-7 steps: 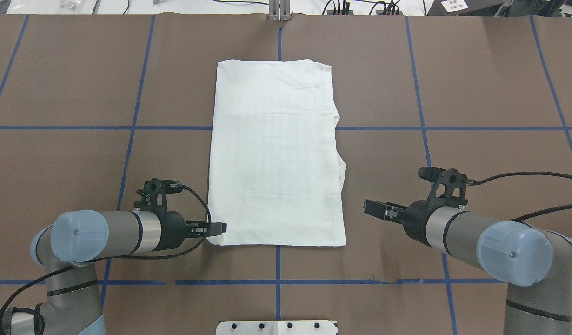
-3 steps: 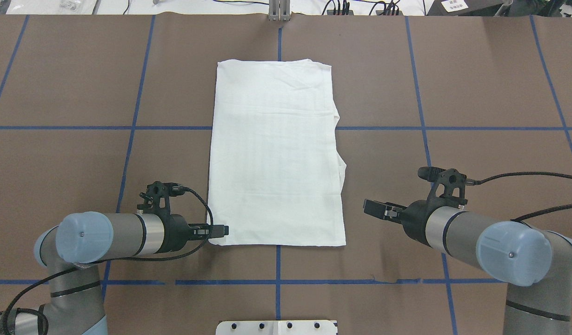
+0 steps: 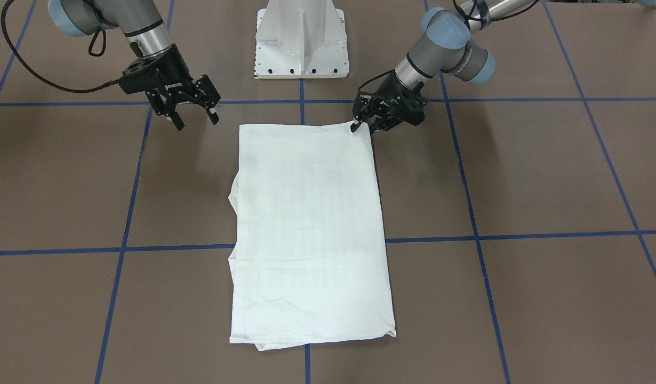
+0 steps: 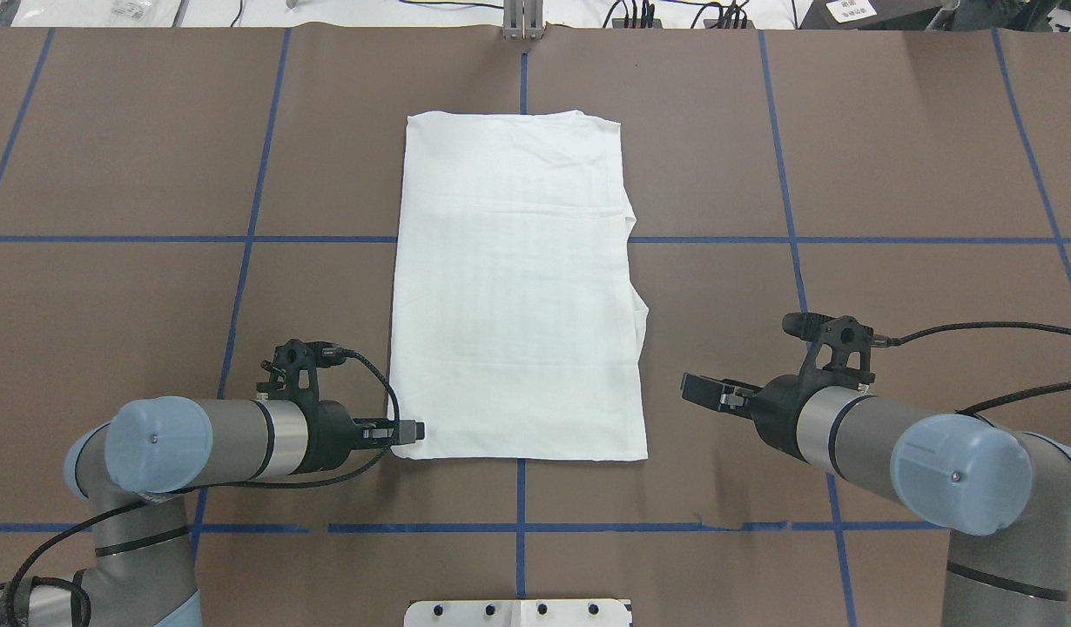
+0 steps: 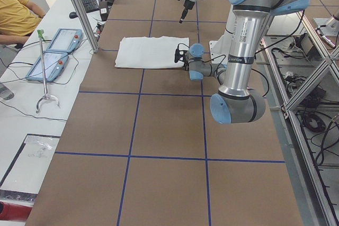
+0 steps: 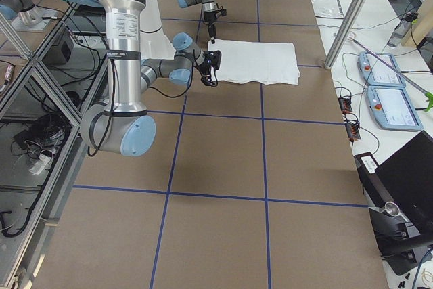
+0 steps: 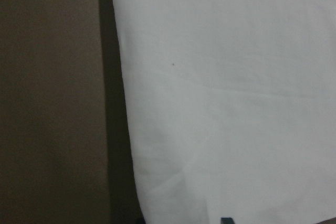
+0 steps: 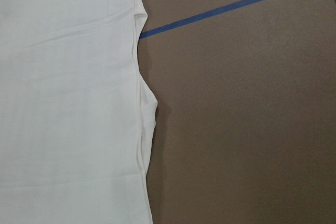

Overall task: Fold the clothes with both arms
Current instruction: 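Move the right gripper inward to the shirt's near corner beside the left gripper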

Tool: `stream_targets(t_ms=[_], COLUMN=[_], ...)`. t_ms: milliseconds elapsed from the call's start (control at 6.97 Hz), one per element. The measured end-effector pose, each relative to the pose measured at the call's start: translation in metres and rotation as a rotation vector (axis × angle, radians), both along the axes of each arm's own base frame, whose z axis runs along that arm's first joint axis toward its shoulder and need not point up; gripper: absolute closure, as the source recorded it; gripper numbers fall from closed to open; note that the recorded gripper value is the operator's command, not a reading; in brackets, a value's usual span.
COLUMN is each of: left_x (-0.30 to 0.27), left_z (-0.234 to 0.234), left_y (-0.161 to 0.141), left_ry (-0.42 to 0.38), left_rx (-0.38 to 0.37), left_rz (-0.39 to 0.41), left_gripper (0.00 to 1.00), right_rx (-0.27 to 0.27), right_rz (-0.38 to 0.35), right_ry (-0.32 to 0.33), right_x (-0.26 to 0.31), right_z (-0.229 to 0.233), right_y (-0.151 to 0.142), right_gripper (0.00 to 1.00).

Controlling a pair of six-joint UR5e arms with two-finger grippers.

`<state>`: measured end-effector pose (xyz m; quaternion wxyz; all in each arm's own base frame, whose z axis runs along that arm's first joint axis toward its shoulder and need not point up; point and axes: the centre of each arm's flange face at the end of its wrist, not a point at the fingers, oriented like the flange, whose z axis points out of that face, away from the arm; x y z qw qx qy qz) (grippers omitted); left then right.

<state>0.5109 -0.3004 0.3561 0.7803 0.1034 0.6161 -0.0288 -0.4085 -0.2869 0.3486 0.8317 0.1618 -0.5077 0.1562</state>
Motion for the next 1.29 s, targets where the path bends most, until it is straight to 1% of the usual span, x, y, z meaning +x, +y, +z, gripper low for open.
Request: stream_targets(t_ms=[143, 287, 430, 574, 717, 861, 1004, 1147, 1291], left_x=[0.0, -0.001, -0.002, -0.003, -0.003, -0.004, -0.004, -0.004, -0.004], left_z=[-0.001, -0.003, -0.005, -0.006, -0.007, -0.007, -0.008, -0.008, -0.007], left_y=[0.0, 0.0, 0.0, 0.001, 0.001, 0.001, 0.001, 0.0, 0.0], left_ry=[0.003, 0.006, 0.011, 0.014, 0.017, 0.018, 0.019, 0.019, 0.019], left_rx=[-0.001, -0.001, 0.0, 0.002, 0.003, 0.003, 0.003, 0.003, 0.003], left_rz=[-0.001, -0.003, -0.003, -0.004, -0.005, -0.005, -0.005, -0.006, -0.006], left_gripper=[1.0, 1.0, 1.0, 1.0, 1.0, 1.0, 1.0, 1.0, 1.0], right_rx=[-0.004, -0.028, -0.091, -0.174, -0.258, -0.334, -0.384, -0.419, -0.442], right_rz=[-0.001, 0.006, 0.035, 0.073, 0.11, 0.153, 0.194, 0.228, 0.246], right_ry=[0.0, -0.013, -0.049, -0.096, -0.124, -0.121, -0.105, -0.084, -0.061], right_x=[-0.001, -0.003, -0.007, -0.013, -0.029, -0.058, -0.09, -0.118, -0.137], right_z=[0.001, 0.0, -0.003, -0.008, -0.018, -0.039, -0.062, -0.075, -0.076], right_y=[0.001, 0.004, 0.005, 0.007, 0.008, 0.01, 0.013, 0.019, 0.024], right_gripper=[0.01, 0.03, 0.04, 0.04, 0.04, 0.02, 0.02, 0.02, 0.02])
